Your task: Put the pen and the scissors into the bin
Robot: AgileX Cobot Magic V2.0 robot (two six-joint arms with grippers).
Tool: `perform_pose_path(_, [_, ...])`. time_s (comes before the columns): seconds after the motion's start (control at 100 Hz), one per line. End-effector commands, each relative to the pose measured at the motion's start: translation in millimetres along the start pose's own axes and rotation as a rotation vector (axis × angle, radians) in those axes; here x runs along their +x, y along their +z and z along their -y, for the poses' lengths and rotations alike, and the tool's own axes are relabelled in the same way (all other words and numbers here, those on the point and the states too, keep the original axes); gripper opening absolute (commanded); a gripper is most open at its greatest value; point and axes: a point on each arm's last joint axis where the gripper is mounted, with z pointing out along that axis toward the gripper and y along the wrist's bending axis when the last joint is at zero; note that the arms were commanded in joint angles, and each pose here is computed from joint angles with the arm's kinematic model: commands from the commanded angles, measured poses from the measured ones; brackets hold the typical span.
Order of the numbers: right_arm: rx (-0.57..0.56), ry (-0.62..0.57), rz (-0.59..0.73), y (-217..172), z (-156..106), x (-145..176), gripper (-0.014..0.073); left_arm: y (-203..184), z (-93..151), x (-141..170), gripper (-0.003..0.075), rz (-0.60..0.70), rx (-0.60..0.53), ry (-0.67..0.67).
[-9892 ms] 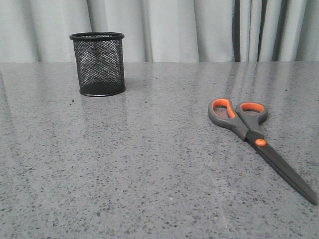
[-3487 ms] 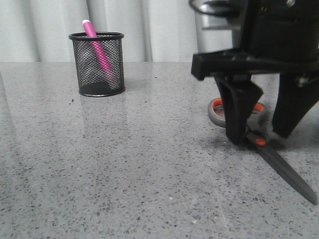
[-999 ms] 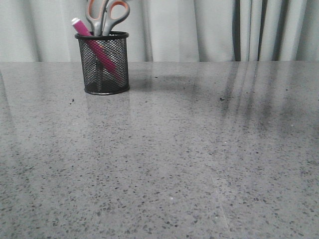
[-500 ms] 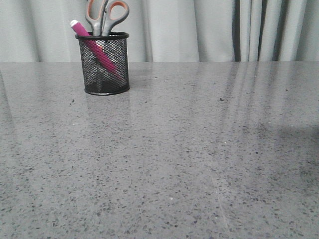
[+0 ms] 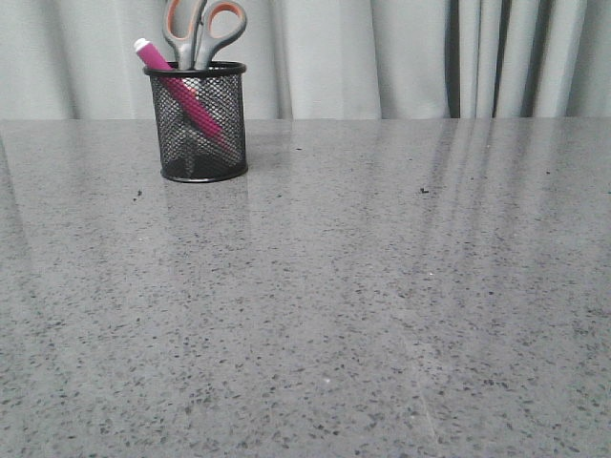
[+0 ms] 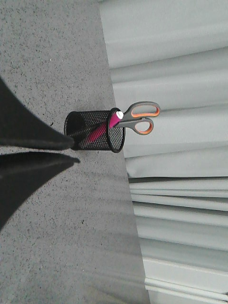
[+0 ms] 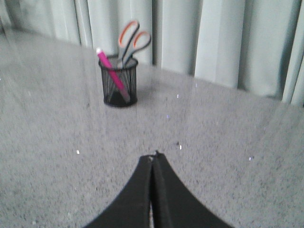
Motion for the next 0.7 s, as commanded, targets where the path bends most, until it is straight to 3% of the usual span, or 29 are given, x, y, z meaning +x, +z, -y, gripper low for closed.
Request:
perform_pose_path(0.0, [-0.006, -0.007, 0.131, -13.1, 1.7, -11.1, -0.007, -1.7, -1.7, -14.5, -0.0019, 0.089, -0.015, -0.018])
perform_pose_path(0.26, [-0.044, 0.055, 0.174, -24.1, 0.5, -8.1, -0.007, -1.7, -1.7, -14.5, -0.0019, 0.089, -0.015, -0.018])
perform_pose_path(0.689, [-0.044, 0.055, 0.174, -24.1, 0.5, -8.1, -0.007, 1.3, -2.3, -8.9, -0.0019, 0.078, -0.019, -0.022])
